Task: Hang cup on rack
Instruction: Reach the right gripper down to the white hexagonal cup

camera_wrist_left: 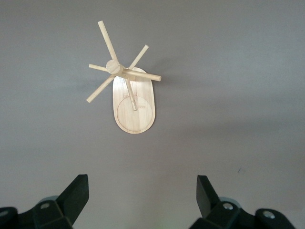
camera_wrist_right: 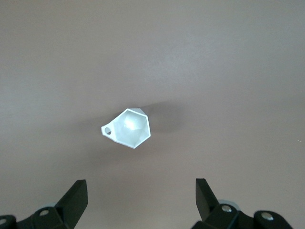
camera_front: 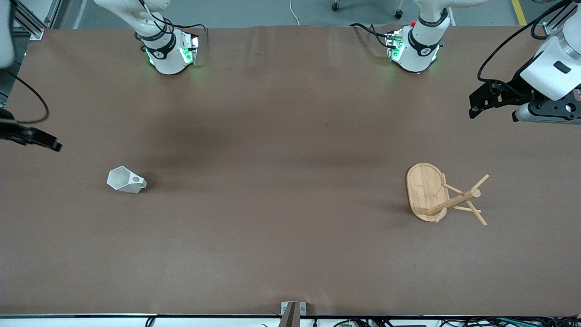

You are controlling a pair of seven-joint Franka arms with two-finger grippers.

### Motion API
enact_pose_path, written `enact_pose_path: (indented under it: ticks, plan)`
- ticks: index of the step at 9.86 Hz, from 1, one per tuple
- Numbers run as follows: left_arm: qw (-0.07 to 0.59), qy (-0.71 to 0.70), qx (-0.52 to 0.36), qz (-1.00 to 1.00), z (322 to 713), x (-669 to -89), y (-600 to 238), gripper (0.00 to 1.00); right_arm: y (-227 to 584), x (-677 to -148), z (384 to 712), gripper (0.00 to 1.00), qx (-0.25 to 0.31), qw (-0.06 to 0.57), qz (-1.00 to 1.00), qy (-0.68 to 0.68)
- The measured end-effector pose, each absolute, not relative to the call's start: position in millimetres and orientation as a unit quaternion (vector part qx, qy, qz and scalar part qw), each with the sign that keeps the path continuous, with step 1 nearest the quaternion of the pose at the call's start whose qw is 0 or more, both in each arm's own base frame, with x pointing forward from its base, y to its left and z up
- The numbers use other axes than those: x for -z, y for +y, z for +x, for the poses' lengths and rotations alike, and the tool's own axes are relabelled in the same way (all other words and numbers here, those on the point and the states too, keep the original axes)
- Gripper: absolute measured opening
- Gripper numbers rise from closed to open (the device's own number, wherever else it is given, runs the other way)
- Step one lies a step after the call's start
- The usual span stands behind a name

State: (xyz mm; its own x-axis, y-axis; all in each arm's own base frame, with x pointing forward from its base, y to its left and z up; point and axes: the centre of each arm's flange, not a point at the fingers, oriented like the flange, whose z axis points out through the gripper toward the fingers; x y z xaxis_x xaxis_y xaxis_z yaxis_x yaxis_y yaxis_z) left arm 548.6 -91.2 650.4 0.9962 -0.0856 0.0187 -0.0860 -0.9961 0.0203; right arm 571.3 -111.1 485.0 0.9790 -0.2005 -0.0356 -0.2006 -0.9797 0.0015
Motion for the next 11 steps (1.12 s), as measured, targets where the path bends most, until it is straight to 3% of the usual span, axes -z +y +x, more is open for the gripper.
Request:
enact_pose_path:
  ticks: [3,6,8,11]
  plan:
    - [0.011,-0.043,-0.009,0.999,549,-650,-91,1.00,-112,-373,583,1.00,-0.036,-0.004,-0.995,0.097]
    - [0.011,-0.043,-0.009,0.999,549,-651,-91,1.00,-109,-290,582,1.00,-0.004,-0.012,-0.997,0.081]
    - [0.011,-0.043,-0.009,0.999,549,-651,-91,1.00,-116,-254,573,1.00,0.008,-0.016,-0.998,0.064]
    - [0.011,-0.043,-0.009,0.999,549,-651,-91,1.00,-116,-241,565,0.94,0.012,-0.017,-0.998,0.057]
